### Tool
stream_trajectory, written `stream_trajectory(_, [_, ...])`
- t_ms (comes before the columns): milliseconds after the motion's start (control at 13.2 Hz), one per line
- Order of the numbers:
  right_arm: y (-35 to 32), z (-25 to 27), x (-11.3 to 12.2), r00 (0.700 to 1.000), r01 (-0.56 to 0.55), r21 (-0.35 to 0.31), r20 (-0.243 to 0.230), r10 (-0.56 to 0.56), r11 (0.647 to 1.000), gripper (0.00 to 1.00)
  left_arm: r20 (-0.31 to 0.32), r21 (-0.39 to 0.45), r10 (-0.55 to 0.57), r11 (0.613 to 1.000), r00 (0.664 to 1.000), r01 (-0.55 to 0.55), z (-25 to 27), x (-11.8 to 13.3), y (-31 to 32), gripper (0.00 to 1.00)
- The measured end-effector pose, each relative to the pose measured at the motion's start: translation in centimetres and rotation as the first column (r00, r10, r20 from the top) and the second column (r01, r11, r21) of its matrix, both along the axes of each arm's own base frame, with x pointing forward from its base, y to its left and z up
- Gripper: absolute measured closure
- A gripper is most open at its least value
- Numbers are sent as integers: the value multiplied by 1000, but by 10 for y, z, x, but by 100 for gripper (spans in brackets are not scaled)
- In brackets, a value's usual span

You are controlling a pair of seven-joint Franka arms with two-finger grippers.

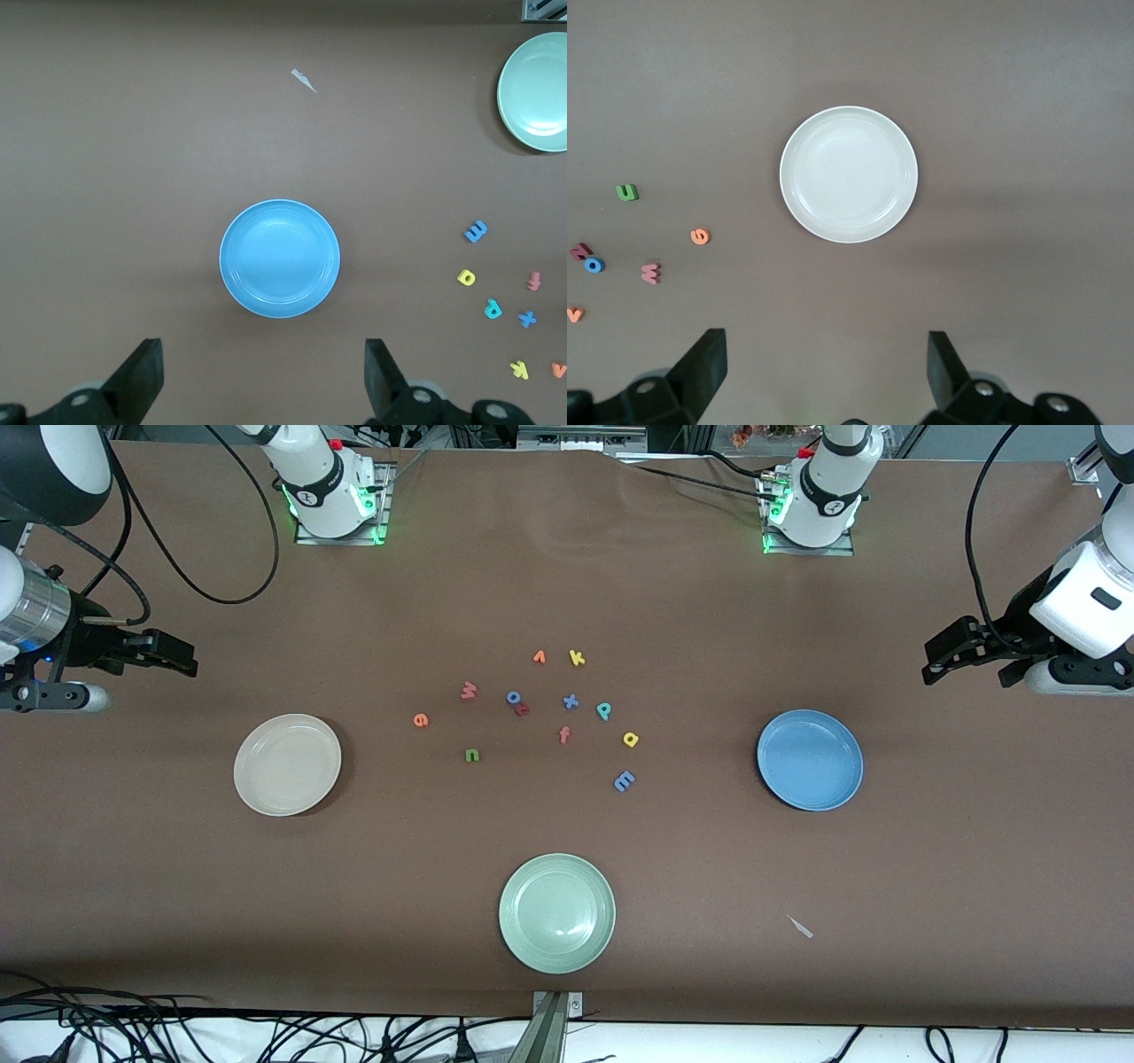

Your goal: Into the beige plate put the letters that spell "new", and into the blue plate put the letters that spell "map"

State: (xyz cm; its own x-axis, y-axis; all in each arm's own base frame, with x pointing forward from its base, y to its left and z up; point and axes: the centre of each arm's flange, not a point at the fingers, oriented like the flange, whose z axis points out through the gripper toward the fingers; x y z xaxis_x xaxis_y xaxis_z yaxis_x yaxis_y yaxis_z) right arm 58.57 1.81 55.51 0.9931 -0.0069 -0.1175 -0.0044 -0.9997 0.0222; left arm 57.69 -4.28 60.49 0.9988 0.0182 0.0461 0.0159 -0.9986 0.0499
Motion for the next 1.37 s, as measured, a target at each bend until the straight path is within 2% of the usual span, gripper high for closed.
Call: stream_trajectory(1369, [0, 0, 0, 1000, 0, 0, 0, 0, 1000, 0, -13, 1, 19, 1000, 1000, -19, -1, -1, 11, 0])
